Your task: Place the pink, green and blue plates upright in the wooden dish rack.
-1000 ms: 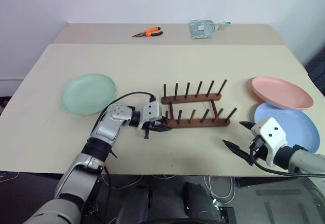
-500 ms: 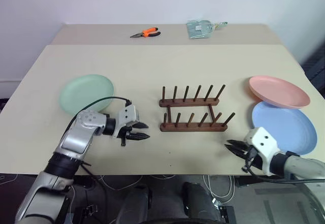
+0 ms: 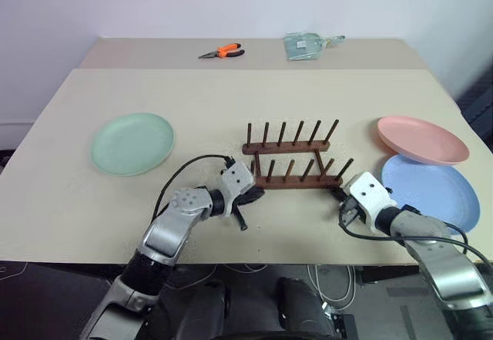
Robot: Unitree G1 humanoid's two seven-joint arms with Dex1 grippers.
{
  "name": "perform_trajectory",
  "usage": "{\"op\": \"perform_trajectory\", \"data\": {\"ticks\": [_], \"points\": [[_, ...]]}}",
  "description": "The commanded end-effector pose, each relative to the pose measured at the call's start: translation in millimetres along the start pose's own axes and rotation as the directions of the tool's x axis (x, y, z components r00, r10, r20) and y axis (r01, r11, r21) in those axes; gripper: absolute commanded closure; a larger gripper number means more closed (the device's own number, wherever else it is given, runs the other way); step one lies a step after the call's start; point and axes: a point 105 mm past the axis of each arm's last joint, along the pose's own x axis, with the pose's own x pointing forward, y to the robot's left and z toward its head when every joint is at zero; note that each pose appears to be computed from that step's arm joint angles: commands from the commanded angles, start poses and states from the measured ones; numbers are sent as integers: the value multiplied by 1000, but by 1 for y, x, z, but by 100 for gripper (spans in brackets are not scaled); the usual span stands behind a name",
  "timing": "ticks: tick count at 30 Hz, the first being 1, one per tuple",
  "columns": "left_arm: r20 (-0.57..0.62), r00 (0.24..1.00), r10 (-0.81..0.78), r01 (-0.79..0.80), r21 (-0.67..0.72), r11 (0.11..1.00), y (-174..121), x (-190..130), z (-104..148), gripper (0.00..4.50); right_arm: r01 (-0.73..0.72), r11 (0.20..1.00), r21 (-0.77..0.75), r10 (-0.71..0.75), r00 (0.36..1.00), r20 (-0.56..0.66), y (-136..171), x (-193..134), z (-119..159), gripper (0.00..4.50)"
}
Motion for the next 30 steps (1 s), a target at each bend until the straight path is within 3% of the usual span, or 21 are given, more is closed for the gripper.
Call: {"op": "perform_trajectory", "data": {"ticks": [1, 7, 8, 11, 16, 22, 26, 28, 30], "points": [[-14, 992, 126, -126, 0, 992, 25, -3, -5, 446, 77, 997, -18, -77, 997, -16, -12, 14, -2, 450], [-1, 986, 165, -165, -5, 986, 37, -3, -4, 446, 93, 996, -3, -93, 995, 19, -21, 17, 10, 450], [7, 987, 163, -163, -4, 987, 38, -5, -3, 449, 74, 997, 3, -74, 996, 38, -22, 12, 15, 425], [49, 988, 147, -147, 3, 989, 37, -11, 4, 450, 77, 995, -57, -71, 993, 98, -37, -9, 34, 324], [207, 978, 7, -5, -10, 1000, 16, -23, 34, 450, 178, 946, -272, -166, 984, 68, -80, -49, 49, 76], [271, 958, -92, 101, -18, 995, -3, -27, 48, 450, 227, 808, -544, -344, 931, -122, -131, -66, 15, 76], [302, 941, -152, 160, -3, 987, -15, -28, 58, 450, 235, 725, -648, -444, 878, -179, -158, -62, -11, 76], [317, 931, -181, 190, 1, 982, -22, -30, 62, 450, 220, 705, -675, -461, 865, -199, -164, -57, -22, 129], [321, 928, -192, 202, 1, 979, -24, -32, 63, 450, 215, 692, -689, -469, 859, -204, -168, -54, -27, 210]]}}
